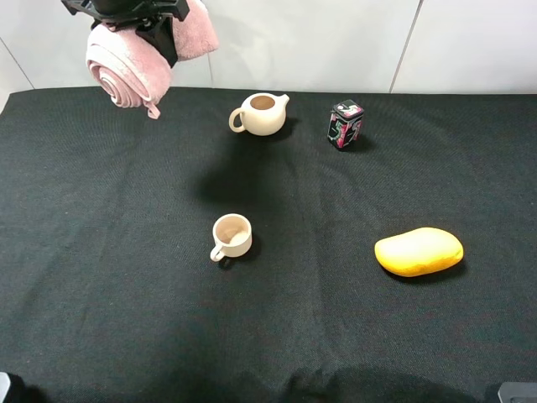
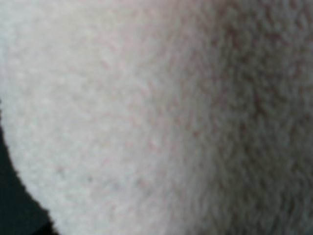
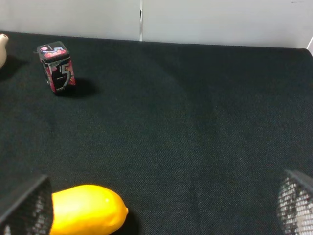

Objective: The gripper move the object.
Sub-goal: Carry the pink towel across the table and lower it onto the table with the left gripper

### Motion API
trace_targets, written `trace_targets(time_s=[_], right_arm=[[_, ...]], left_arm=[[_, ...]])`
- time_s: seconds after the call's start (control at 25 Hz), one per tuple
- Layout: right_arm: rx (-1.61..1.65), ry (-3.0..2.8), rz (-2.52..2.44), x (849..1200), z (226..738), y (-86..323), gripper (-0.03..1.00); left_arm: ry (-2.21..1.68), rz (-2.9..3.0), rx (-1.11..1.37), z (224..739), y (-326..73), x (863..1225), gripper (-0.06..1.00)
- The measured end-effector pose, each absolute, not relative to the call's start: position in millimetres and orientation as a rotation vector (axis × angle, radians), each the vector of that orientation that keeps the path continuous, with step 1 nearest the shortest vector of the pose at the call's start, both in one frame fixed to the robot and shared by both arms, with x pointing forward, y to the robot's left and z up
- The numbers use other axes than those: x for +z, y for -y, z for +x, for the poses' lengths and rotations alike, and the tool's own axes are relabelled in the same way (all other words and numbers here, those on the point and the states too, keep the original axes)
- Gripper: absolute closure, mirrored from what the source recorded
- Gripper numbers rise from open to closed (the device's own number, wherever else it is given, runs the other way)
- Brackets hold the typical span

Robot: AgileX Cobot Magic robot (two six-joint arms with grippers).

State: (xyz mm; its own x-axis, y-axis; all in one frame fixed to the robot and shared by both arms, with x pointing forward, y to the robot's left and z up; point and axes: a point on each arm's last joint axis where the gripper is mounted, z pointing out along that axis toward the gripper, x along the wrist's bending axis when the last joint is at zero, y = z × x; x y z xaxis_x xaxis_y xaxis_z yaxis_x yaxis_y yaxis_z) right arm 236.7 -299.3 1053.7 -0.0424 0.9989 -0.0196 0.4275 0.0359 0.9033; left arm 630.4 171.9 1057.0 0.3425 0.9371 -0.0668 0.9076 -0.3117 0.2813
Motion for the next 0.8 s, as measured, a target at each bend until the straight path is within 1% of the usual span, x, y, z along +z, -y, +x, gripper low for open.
trace_targets(time_s=[0.28,0.56,0.8], right_arm=[[0.973,-1.570,1.487,1053.7,236.7,299.3,0.27],[0.973,-1.570,1.487,1053.7,236.7,299.3,0.27],[0.973,-1.570,1.487,1053.7,236.7,299.3,0.27]], left_arm=[[-1.639,2.357,0.153,631.2,-165.3,1052.0,0.41],[-1.509,2.475,0.148,623.9,-122.3,1033.2,0.41],[-1.421,2.553,0.145,615.2,-93.0,1021.1,0.41]])
